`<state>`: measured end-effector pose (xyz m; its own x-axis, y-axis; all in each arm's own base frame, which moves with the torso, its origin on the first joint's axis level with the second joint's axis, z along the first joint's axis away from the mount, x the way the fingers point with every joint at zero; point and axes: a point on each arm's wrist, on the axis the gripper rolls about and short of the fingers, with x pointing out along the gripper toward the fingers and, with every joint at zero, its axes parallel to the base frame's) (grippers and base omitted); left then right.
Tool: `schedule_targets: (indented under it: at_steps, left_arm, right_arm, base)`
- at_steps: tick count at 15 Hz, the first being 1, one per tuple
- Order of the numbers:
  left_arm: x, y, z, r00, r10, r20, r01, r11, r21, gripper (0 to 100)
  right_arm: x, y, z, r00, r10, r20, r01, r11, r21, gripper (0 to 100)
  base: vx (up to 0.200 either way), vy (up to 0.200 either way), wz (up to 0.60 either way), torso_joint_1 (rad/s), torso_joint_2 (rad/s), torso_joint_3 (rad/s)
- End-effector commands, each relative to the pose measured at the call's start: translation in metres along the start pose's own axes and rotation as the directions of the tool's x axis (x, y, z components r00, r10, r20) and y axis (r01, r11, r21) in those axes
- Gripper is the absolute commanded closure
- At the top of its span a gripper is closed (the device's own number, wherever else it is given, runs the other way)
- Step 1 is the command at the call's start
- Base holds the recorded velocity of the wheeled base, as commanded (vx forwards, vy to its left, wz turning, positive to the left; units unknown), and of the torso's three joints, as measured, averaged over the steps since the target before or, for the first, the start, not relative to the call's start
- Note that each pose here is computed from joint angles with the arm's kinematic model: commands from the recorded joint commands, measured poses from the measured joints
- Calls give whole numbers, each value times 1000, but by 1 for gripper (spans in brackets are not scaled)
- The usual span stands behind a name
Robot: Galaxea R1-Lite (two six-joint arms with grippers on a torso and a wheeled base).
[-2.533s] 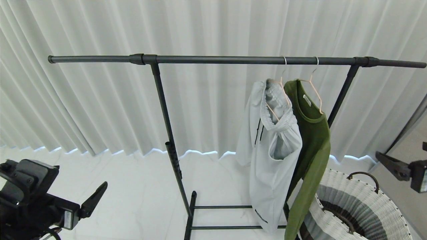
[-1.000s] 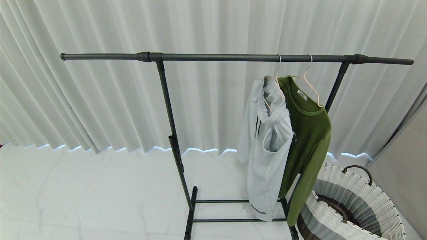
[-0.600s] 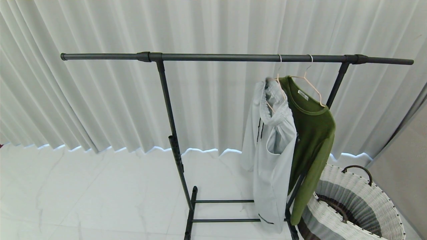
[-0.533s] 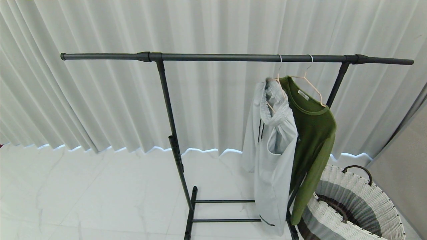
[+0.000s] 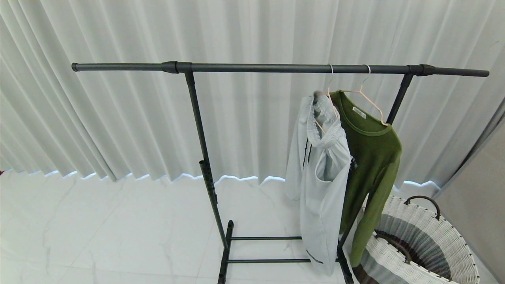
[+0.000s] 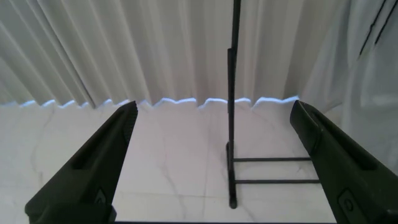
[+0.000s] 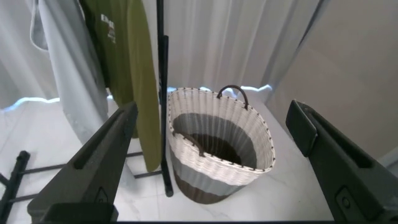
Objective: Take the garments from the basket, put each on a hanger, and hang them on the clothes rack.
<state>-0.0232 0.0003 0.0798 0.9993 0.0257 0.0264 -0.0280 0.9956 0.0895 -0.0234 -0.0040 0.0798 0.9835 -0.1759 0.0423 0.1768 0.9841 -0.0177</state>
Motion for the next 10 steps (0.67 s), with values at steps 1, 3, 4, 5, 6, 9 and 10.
schedule_targets:
  at_steps: [1, 3, 4, 5, 6, 9, 10]
  left_arm:
    - [0, 1, 0, 1000, 27, 2, -27, 1000, -12, 0]
    - [0, 0, 0, 1000, 12, -3, -13, 999, -43, 0]
    - [0, 0, 0, 1000, -4, 0, 4, 998, -56, 0]
    - [0, 0, 0, 1000, 2, 1, -2, 998, -55, 0]
    - [0, 0, 0, 1000, -4, 2, 4, 998, -55, 0]
    - [0, -4, 1, 984, -176, 3, 176, 984, -43, 0]
    - [0, -3, 0, 989, -151, 12, 151, 987, -48, 0]
  right_arm:
    - [0, 0, 2, 1000, -6, 19, 6, 1000, 1, 0]
    - [0, 0, 1, 1000, 5, 12, -5, 1000, 6, 0]
    - [0, 2, -1, 996, 89, -4, -89, 996, 19, 0]
    - [0, 3, -3, 992, 120, -26, -120, 993, 19, 0]
    - [0, 3, -4, 990, 139, -39, -139, 990, 11, 0]
    - [0, 3, -4, 990, 137, -39, -137, 991, 11, 0]
    - [0, 3, -4, 990, 133, -38, -132, 991, 12, 0]
  base:
    - [0, 0, 0, 0, 0, 0]
    - [0, 0, 0, 0, 0, 0]
    - [0, 0, 0, 0, 0, 0]
    - [0, 0, 0, 0, 0, 0]
    - [0, 0, 0, 0, 0, 0]
    - [0, 0, 0, 0, 0, 0]
    - [0, 0, 0, 0, 0, 0]
